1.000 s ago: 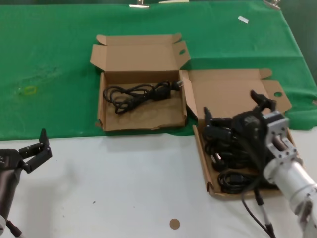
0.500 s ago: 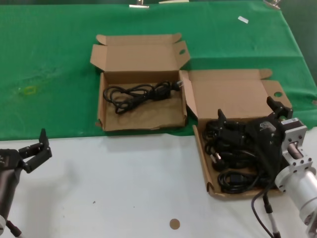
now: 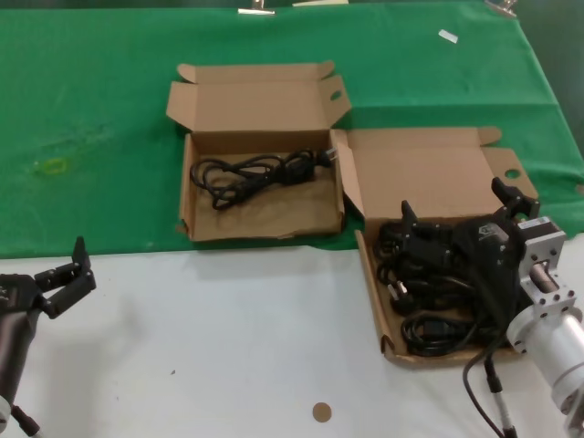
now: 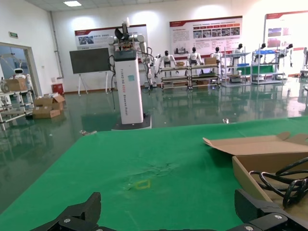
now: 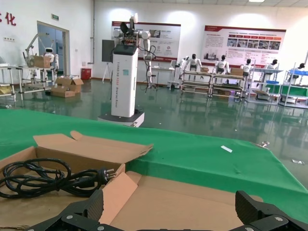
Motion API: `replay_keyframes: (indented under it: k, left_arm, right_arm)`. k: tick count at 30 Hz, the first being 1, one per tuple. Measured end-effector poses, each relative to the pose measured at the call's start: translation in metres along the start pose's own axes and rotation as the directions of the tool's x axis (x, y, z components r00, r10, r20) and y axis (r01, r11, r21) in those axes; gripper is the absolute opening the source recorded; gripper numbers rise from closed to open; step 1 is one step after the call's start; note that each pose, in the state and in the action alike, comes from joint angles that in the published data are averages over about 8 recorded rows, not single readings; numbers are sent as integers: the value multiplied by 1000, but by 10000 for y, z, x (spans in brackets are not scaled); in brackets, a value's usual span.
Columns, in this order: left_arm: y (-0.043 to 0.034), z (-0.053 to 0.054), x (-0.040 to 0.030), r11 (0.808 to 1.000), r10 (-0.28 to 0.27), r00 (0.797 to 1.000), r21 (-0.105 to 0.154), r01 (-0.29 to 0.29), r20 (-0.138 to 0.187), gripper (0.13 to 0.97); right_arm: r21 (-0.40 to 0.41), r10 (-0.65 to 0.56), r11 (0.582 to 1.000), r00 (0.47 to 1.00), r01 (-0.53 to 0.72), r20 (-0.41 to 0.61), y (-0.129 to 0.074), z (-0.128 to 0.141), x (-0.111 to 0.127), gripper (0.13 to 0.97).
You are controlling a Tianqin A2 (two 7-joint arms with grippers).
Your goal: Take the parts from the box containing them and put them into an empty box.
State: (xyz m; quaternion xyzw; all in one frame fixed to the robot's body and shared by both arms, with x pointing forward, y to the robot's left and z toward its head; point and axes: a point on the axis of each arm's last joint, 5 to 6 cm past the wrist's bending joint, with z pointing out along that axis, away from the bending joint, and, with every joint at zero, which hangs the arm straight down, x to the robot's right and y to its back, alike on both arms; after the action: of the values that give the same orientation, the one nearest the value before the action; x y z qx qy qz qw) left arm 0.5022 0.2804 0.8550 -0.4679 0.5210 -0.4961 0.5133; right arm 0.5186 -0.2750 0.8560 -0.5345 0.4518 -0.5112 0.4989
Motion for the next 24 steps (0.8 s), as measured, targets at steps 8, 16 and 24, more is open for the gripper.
replay_keyframes:
  k: [8, 16, 24]
  left_arm:
    - [0, 0, 0, 1000, 0, 1000, 0, 0, 0, 966]
    - [0, 0, 0, 1000, 0, 1000, 0, 0, 0, 966]
    - [0, 0, 0, 1000, 0, 1000, 0, 0, 0, 966]
  right_arm:
    - [0, 0, 1000, 1000, 0, 0, 0, 0, 0, 966]
    - [0, 0, 1000, 1000, 0, 0, 0, 0, 0, 966]
    - [0, 0, 1000, 1000, 0, 0, 0, 0, 0, 966]
